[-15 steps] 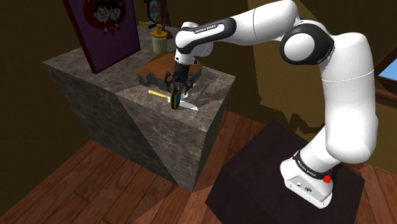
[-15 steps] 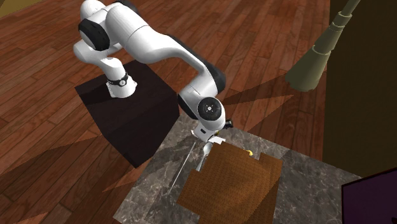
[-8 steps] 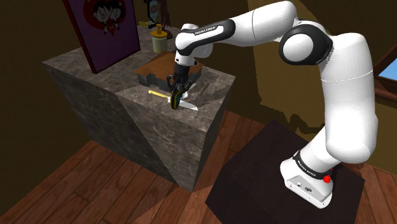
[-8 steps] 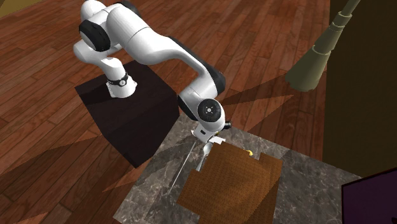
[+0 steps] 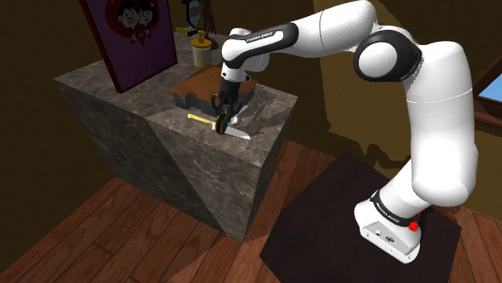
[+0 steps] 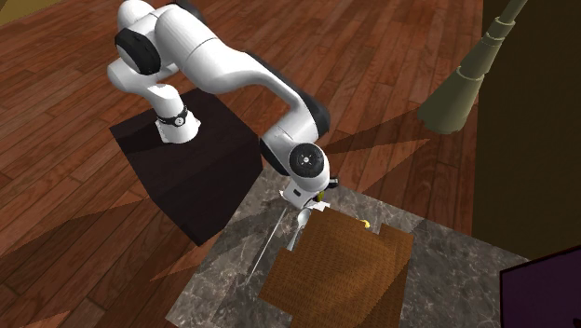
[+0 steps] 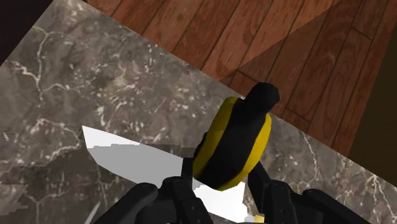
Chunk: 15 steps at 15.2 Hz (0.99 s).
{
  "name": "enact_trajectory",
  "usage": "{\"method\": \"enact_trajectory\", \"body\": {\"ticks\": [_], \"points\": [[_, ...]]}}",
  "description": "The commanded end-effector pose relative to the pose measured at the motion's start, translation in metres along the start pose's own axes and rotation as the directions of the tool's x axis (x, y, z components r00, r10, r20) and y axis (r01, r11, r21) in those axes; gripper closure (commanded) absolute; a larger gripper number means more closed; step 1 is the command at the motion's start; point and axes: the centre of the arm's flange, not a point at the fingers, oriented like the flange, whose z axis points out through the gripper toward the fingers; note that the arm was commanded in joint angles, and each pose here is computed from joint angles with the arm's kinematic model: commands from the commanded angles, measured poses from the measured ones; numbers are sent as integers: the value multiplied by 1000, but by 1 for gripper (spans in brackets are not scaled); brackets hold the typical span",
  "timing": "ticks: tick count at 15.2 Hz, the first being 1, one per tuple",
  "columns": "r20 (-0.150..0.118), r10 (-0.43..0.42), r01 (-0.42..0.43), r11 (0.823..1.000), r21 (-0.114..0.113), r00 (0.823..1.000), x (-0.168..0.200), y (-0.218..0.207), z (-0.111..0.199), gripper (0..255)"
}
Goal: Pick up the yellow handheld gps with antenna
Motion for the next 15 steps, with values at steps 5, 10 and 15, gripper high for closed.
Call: {"method": "enact_trajectory", "body": {"ticks": [5, 10, 15], "points": [[0, 0, 0, 1000, 0, 1000, -11, -5, -28, 255], [0, 0, 0, 1000, 0, 1000, -20, -10, -53, 255], [0, 0, 0, 1000, 0, 1000, -26, -13, -68, 255]]}}
